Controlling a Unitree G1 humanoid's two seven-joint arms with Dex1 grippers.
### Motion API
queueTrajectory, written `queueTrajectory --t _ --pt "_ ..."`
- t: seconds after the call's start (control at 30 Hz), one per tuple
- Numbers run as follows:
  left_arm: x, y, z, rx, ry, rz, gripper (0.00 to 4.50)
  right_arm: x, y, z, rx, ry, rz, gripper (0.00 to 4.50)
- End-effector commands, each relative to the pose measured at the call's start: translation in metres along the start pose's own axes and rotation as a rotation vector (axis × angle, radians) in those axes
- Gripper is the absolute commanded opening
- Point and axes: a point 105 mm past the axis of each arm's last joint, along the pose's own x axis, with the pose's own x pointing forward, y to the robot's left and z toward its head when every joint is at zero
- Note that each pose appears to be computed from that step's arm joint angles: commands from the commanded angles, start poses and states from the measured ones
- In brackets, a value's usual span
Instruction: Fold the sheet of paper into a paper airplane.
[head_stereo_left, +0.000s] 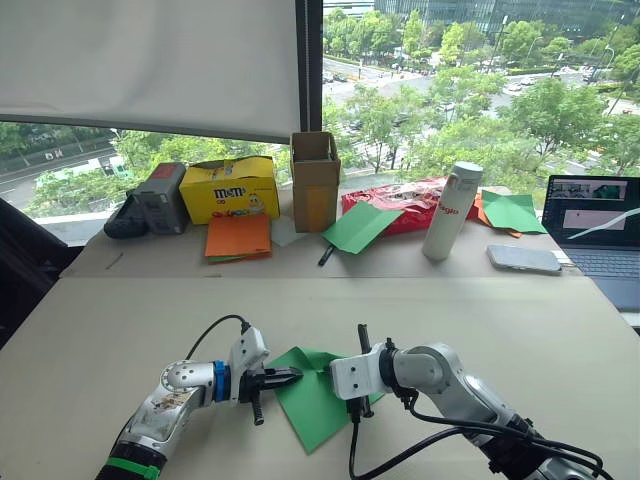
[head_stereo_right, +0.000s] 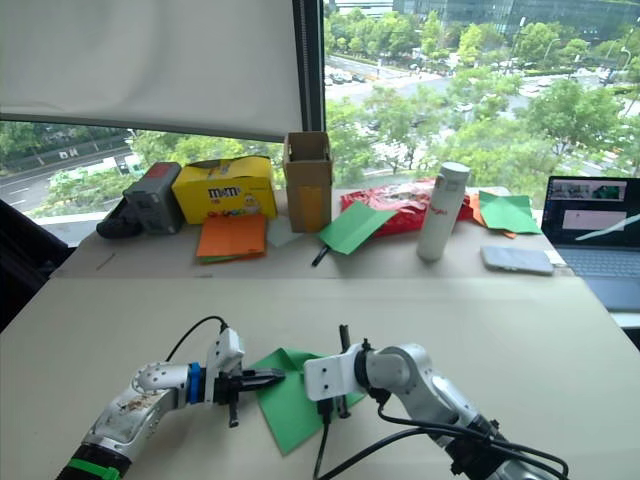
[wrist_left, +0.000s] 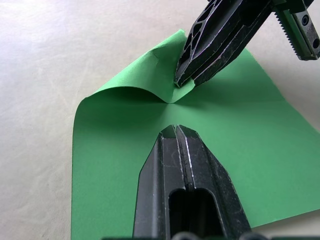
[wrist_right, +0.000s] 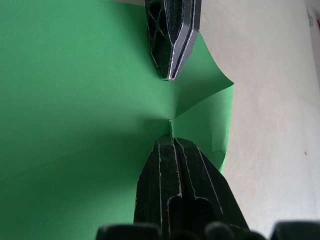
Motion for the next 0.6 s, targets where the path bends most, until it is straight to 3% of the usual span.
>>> queueTrajectory --t 0.03,0.13,0.37,0.6 --pt "-0.005 0.003 -0.001 0.006 0.027 0.013 0.00 0.003 0.008 -0.003 0.005 0.008 0.035 0.01" --pt "-0.007 0.004 0.009 -0.004 -0.018 0.014 0.00 0.004 0.012 -0.004 0.017 0.008 0.051 0.01" --pt "-0.018 0.014 0.058 -0.037 -0.222 0.023 0.00 0.006 0.013 -0.008 0.047 0.020 0.063 0.01" --pt "-0.002 0.011 0.064 0.005 -0.188 0.008 0.00 0.007 0.013 -0.006 0.046 0.021 0.064 0.01"
